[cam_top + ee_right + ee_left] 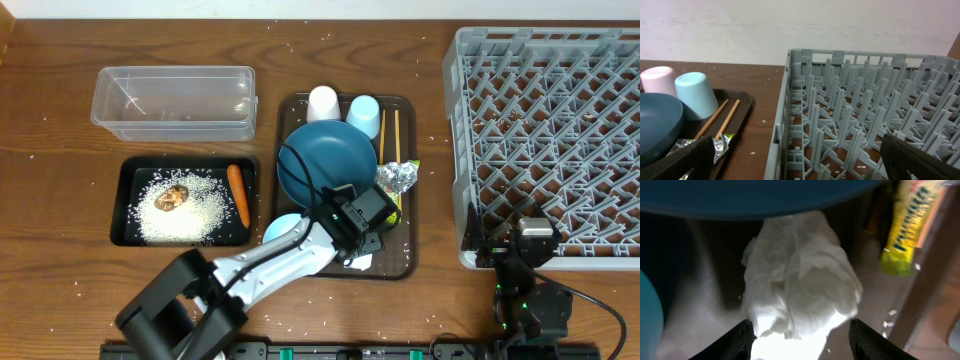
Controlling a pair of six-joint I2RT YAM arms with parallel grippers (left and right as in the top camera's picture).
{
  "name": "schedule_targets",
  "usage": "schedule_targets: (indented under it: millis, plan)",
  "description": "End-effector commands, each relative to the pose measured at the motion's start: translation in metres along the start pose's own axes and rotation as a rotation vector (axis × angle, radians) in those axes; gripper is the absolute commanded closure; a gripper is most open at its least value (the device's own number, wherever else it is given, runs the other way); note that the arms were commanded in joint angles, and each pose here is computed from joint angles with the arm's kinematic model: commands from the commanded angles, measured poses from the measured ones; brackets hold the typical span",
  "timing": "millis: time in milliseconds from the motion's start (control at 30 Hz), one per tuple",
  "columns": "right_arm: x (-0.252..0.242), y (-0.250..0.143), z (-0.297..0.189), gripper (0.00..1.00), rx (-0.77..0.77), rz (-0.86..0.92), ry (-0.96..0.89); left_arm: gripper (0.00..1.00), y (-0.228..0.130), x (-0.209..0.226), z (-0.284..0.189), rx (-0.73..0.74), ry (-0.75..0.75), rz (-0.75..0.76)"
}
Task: Sort waste into correct bins and load items into the dishwasher rack
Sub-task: 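Reach the left gripper to the white tissue and grasp it, then carry the tissue into the clear plastic bin and release it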
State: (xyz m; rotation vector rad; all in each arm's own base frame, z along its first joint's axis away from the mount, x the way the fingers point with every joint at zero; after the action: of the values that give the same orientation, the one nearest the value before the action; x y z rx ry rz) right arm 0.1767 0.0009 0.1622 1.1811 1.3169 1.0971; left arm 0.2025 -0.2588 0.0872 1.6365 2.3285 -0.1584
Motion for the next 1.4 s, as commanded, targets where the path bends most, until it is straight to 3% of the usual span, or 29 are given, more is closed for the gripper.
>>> schedule_targets:
  millis: [0,200,267,400,533,800,1000,1167,1367]
  plan:
    - [0.001,0.0,0.0,0.01,-0.001,-0.008,0.002,0.39,0.002,-0.002,0.008,-0.006,0.018,-0.022]
    - [0.001,0.0,0.0,0.01,-0.001,-0.008,0.002,0.41,-0.001,0.004,0.022,0.01,0.062,-0.02]
    - [0.001,0.0,0.0,0.01,-0.001,-0.008,0.002,0.5,-0.002,0.003,0.022,0.01,0.061,-0.016]
    - [0.001,0.0,0.0,0.01,-0.001,-0.008,0.002,0.78,-0.005,0.002,0.022,0.015,0.056,-0.008]
    - [0.001,0.0,0.0,0.01,-0.001,-0.008,0.002,0.94,-0.011,-0.002,0.02,0.041,0.041,0.005]
    - [0.001,0.0,0.0,0.01,-0.001,-0.008,0.002,0.94,-0.016,-0.015,-0.014,0.061,-0.061,0.026]
    - [0.001,0.0,0.0,0.01,-0.001,-0.008,0.002,0.94,0.005,-0.021,-0.069,-0.022,-0.212,-0.017]
    - [0.001,0.0,0.0,0.01,-0.001,-0.008,0.002,0.94,0.054,-0.004,-0.11,-0.24,-0.266,-0.124]
    - [0.001,0.0,0.0,0.01,-0.001,-0.008,0.002,0.93,0.135,0.047,-0.139,-0.635,-0.146,-0.372]
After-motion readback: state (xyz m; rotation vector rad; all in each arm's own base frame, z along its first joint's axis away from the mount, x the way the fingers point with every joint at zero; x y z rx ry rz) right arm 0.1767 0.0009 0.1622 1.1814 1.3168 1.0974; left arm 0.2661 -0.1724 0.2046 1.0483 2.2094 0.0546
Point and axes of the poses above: each gripper's point midway between its finger pads, its own z axis out along the fingers, its own x axis along the line the jaws close on, y = z × x, the point moved 7 cm from there along -z, back along the fingers, and after that the axes turned 5 degrees about -z, right-handed, at the moved point
